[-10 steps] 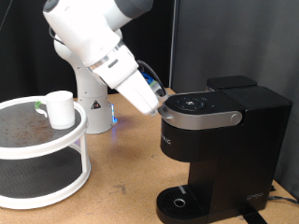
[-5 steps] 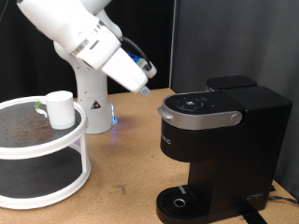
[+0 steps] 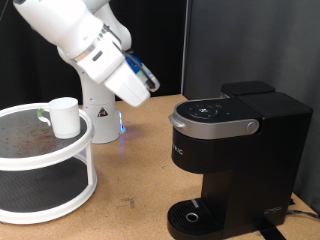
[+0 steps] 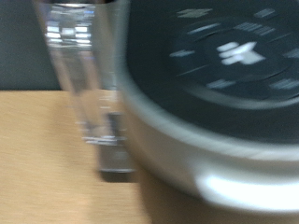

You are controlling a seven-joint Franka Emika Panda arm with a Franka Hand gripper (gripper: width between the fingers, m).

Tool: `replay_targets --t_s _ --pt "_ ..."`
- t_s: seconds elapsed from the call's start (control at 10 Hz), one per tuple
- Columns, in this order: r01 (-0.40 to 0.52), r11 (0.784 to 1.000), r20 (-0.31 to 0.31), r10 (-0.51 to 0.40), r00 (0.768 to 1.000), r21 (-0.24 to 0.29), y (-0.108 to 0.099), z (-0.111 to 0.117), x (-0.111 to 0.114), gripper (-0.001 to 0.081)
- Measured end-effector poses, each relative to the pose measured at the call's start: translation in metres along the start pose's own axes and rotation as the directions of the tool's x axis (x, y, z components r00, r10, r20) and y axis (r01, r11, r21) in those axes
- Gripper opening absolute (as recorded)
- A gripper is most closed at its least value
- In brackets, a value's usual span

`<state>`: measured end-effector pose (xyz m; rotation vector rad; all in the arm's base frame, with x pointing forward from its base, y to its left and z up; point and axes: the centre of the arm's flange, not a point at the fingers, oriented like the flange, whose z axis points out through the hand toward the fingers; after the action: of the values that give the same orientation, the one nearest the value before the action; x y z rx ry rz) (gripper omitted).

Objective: Make a cup of coffee with the keurig machine

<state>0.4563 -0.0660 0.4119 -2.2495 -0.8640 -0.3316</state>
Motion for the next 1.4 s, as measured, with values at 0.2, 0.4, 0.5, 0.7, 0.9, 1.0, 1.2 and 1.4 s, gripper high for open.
replay_targets --t_s 0.2,0.4,0.5,0.7,0.9,1.0,1.2,1.4 --pt "-0.064 0.994 0.068 0.058 0.996 0.092 -0.003 -0.012 -0.028 0.0003" --pt "-0.02 0.996 0.075 0.014 0.997 0.084 -0.004 -0.031 -0.049 0.0003" --pt "0.02 0.997 0.077 -0.026 0.997 0.075 -0.007 -0.04 -0.059 0.0003" --pt "0.055 0.997 0.018 -0.056 0.998 0.06 -0.019 -0.055 -0.074 0.0003" --pt "0.046 0.995 0.038 -0.05 0.998 0.09 -0.02 -0.052 -0.077 0.0003" --pt "0.051 0.993 0.042 -0.055 0.998 0.105 -0.023 -0.056 -0.082 0.0003" --pt "0.098 0.991 0.005 -0.099 0.995 0.089 -0.029 -0.076 -0.096 0.0003" --pt "0.132 0.99 -0.061 -0.129 0.99 0.044 -0.035 -0.101 -0.113 0.0003"
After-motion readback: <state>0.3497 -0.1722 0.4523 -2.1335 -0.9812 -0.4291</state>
